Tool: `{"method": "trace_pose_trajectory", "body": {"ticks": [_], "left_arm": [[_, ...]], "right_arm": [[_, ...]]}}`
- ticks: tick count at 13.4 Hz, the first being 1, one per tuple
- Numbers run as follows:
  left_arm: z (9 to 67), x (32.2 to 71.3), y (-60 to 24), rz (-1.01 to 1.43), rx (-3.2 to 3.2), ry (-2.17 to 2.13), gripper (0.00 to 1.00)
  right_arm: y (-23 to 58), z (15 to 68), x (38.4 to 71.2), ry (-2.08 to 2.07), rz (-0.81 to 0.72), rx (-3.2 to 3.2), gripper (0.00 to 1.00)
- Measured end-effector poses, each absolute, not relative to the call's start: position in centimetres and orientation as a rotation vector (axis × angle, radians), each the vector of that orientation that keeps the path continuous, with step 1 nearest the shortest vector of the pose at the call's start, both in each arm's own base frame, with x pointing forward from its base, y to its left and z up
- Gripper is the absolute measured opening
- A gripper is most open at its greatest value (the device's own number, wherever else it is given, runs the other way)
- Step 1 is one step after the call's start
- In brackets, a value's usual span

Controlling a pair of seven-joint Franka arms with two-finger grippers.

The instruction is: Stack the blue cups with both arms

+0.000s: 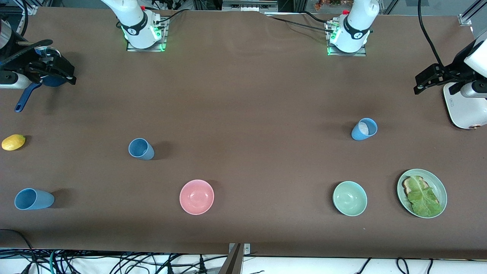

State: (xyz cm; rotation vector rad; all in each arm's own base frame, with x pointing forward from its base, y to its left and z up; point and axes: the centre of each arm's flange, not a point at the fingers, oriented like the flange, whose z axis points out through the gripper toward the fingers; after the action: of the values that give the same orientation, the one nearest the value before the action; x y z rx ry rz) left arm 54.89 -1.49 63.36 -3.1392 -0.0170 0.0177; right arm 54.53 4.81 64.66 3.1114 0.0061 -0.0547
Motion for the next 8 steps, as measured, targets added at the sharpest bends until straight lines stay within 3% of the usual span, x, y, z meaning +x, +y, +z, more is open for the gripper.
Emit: {"method": "trace_pose_trajectory", "body": {"ticks": [8], "left_arm": [[63.36,54.89,-1.49,0.018,-3.139,-0.017,1.00]], "right_arm": [[4.83,64.68,54.48,0.046,-0.057,3.112,1.00]]}}
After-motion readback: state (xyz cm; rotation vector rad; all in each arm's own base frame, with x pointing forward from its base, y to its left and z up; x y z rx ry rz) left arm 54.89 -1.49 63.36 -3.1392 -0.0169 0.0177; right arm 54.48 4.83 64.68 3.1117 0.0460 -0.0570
